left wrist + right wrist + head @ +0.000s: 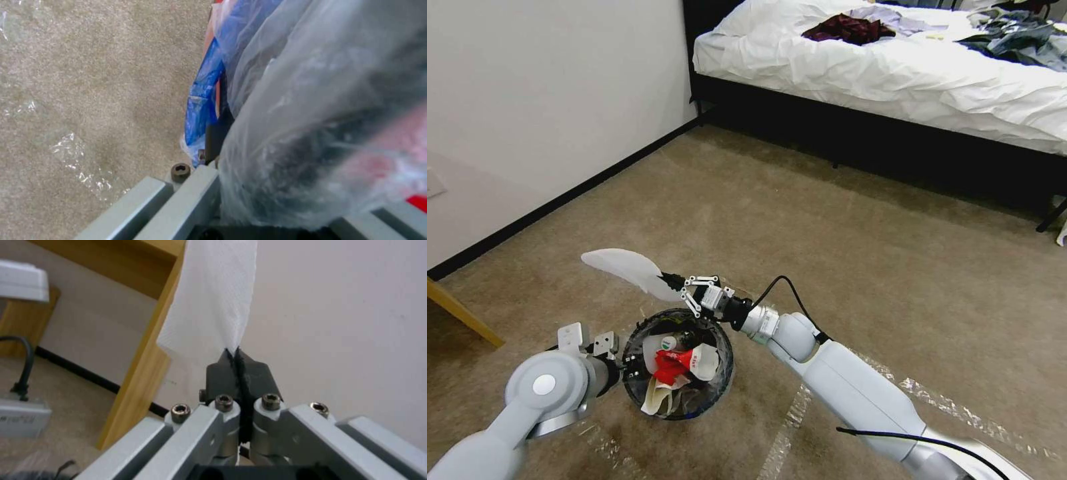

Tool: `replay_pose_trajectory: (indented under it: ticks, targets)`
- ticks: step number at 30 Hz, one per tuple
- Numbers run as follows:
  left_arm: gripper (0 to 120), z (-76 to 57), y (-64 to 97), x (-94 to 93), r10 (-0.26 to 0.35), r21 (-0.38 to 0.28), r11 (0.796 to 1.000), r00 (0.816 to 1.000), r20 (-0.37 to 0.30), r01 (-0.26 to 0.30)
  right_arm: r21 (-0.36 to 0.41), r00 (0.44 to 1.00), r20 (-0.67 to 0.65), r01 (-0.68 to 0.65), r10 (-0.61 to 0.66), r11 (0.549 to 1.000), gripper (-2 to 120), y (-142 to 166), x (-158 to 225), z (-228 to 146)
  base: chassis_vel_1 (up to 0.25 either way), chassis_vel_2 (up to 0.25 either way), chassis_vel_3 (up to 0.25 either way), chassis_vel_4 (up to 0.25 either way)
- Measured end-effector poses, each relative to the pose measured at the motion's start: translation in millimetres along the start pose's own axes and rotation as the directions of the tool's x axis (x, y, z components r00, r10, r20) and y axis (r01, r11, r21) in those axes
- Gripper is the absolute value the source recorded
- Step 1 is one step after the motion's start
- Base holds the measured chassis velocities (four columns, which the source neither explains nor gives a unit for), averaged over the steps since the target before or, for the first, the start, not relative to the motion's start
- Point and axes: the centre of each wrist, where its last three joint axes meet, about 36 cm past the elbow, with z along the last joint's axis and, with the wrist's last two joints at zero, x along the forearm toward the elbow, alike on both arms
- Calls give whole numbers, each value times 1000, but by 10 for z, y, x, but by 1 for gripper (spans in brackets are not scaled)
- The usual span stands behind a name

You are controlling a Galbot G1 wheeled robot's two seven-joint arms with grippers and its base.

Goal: Pick up the trash bin and place the garbage on the floor into it.

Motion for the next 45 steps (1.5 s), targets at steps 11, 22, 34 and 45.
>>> replay_pose_trajectory:
  ticks: [11,22,34,45]
  targets:
    - [0,-5,27,-41,-15,5,1000,1000,1,15,15,1000,28,1,-2,1000,0,-104,-79,-163,0,0,0,0]
    - [0,6,27,-76,-18,11,1000,1000,-1,18,42,999,42,22,-24,999,0,-140,22,-417,0,0,0,0]
    - [0,-1,26,-70,-13,21,1000,1000,4,13,33,999,11,48,-48,998,0,20,237,-371,0,0,0,0]
    - [0,5,65,-85,-21,32,999,1000,0,21,-3,997,-21,81,-81,997,0,379,414,-165,0,0,0,0]
